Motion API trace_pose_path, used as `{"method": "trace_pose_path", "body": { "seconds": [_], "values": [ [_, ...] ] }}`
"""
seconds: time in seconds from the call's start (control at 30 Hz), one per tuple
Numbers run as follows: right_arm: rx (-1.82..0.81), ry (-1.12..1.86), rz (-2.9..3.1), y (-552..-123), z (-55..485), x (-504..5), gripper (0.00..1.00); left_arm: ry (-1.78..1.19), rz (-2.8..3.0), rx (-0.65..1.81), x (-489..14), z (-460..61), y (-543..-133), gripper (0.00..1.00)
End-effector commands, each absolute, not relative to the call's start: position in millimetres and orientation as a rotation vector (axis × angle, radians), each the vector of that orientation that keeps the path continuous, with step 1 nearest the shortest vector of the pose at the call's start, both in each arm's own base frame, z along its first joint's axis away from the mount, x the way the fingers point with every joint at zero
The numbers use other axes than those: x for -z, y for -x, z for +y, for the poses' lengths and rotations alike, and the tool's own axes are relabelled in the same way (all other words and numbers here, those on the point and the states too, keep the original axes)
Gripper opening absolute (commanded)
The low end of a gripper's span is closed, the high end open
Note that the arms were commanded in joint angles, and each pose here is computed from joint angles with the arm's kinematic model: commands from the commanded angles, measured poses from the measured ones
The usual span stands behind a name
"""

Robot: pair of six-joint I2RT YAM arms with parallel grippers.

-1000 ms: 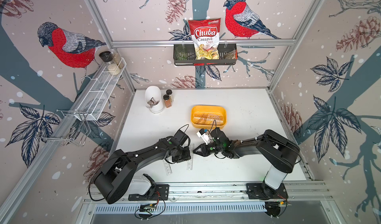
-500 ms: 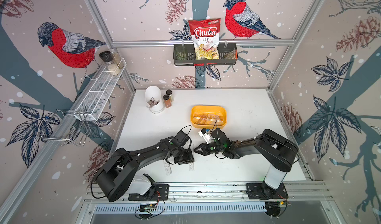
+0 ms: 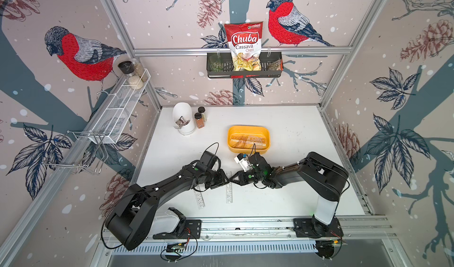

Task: Put the scattered rulers into the storage box
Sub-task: Move the ruler to the center of the board, then pick up the ruler from the center of the board.

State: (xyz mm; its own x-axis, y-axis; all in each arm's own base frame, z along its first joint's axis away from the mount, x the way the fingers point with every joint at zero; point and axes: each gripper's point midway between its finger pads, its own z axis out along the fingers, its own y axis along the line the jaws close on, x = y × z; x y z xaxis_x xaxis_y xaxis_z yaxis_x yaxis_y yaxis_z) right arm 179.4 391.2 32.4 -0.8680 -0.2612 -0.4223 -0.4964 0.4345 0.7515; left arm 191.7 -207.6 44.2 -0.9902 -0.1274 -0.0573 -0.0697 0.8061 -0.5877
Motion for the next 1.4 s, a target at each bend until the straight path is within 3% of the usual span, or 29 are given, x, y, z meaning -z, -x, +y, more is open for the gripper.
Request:
{"method": "trace_pose_path", "body": {
  "seconds": [0.0,1.17,1.37],
  "values": [
    [-1.434,0.675,2.423,-179.0,397.0,-36.1,0.16,0.158,2.892,0.925,-40.8,-206.2,-196.0,0.41],
    [-1.355,0.669,2.517,-178.7,382.0,-9.8,0.1,0.191,2.959,0.944,-13.4,-209.3,-188.7,0.39],
    [-1.361,0.657,2.53,-178.0,381.2,-5.6,0.1,0.193,2.947,0.957,-13.7,-212.1,-192.4,0.34]
  ]
}}
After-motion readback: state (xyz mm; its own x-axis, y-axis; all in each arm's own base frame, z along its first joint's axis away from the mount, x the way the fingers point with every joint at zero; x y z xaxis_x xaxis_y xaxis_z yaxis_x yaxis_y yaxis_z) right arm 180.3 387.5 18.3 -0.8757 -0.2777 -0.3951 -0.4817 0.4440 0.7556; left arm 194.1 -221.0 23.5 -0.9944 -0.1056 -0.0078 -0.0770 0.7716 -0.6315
